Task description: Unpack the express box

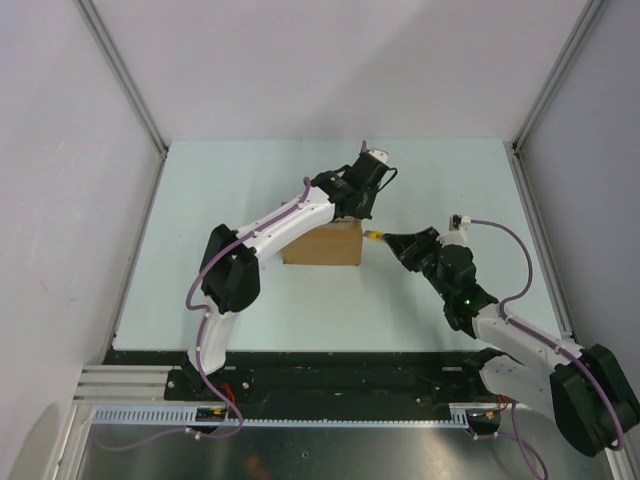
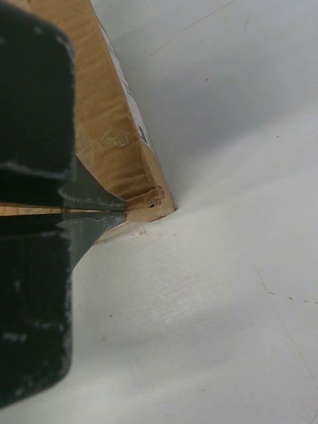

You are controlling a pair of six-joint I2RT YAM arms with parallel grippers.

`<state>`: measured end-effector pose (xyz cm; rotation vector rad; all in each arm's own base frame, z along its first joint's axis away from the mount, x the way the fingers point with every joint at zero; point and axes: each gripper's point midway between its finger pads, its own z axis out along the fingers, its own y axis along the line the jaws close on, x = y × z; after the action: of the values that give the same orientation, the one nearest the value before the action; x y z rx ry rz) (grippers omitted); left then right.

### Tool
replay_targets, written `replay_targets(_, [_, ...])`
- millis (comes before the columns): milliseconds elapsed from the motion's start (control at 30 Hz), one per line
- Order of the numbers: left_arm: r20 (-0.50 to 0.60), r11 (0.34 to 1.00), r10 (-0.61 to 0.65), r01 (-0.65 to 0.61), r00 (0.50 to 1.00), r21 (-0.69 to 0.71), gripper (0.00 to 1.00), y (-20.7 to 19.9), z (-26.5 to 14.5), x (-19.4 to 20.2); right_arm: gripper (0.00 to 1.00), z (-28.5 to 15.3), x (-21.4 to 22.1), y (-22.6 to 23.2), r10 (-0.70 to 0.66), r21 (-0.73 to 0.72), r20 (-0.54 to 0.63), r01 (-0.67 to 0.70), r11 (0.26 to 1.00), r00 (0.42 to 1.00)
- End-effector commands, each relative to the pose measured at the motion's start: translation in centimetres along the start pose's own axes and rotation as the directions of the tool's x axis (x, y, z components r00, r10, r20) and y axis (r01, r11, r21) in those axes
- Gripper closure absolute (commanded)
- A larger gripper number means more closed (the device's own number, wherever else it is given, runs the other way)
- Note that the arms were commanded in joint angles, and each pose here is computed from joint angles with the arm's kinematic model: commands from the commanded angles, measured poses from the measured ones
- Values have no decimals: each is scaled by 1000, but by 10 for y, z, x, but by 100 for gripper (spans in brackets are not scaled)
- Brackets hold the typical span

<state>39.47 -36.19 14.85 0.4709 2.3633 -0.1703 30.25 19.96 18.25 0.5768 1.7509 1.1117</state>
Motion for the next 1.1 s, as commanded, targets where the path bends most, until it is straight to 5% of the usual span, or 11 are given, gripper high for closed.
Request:
replay_targets(0, [-194,1000,26,-29,981,-11,100,2,22,57,100,-9,-7,6,-8,-15,6,8,1000,1000])
replay_targets(200, [-150,998,16,-7,989,58,96,-12,10,36,100,-4,-33,-1,-21,24,84,19,1000,996])
replay_targets(500, [25,985,-24,19,999,174,54,-29,-44,-35,100,34,-55,-9,-117,49,121,112,993,986])
replay_targets(600, [61,982,-31,19,998,190,50,-27,-65,-45,100,58,-60,-9,-149,23,121,147,989,981])
replay_targets(767, [85,980,-13,-5,996,201,57,-14,-105,-37,100,91,-74,-9,-197,25,147,196,980,969])
replay_targets(867, [70,979,24,-38,997,202,77,-4,-123,-10,100,113,-77,-9,-228,13,146,229,973,963])
replay_targets(1067, [51,975,25,-36,998,218,85,19,-143,57,100,155,-51,6,-254,-156,-7,250,956,967])
